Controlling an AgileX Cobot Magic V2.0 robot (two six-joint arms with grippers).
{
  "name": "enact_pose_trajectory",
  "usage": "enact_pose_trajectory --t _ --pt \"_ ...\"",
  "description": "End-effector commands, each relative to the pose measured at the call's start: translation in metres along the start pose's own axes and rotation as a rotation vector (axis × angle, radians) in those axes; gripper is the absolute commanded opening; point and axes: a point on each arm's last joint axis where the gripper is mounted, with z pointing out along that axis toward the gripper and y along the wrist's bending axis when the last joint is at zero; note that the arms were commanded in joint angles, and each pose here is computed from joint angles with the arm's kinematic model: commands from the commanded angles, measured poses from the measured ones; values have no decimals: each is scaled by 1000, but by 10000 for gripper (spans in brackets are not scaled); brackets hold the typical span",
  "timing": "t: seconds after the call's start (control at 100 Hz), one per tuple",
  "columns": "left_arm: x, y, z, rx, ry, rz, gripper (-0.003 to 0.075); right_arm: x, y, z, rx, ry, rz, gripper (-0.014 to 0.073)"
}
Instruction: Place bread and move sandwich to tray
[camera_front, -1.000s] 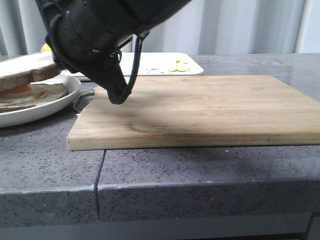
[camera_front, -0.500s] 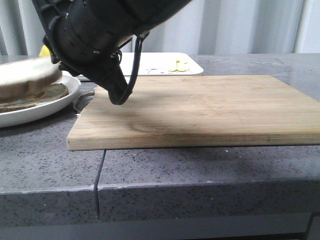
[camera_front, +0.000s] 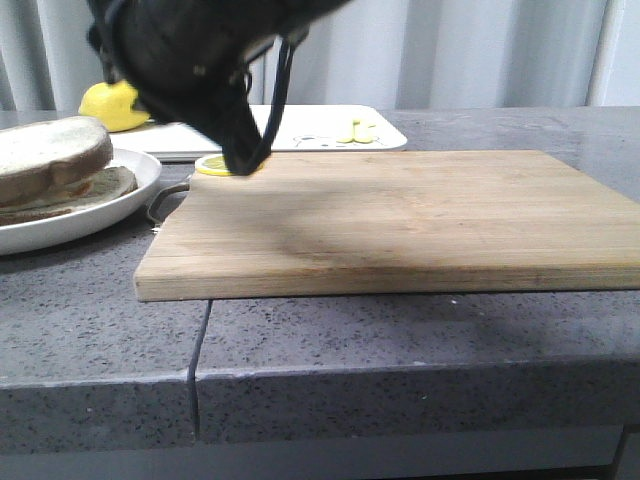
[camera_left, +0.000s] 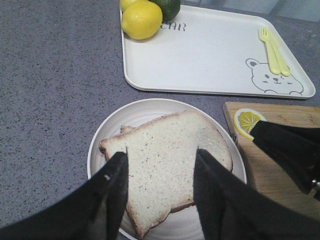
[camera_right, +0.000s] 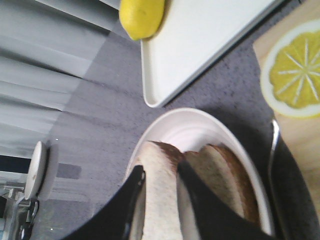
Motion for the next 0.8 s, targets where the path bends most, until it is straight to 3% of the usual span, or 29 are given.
enact_pose_trajectory --t 0.0,0.21,0.47,0.6,0.79 --pt "-15 -4 -7 19 -96 -6 280 -30 44 -30 -157 -106 -51 188" --pt "-15 -4 -7 19 -95 -6 281 -64 87 -78 -348 -228 -410 188" --pt "-15 -4 -7 19 -95 -6 280 -121 105 -139 -365 -292 -826 188" --pt "-15 -4 -7 19 -95 -6 280 -143 106 -173 -366 -309 -1038 188" --pt "-15 -4 -7 19 -95 -6 280 -168 80 -214 -288 -346 -1142 188"
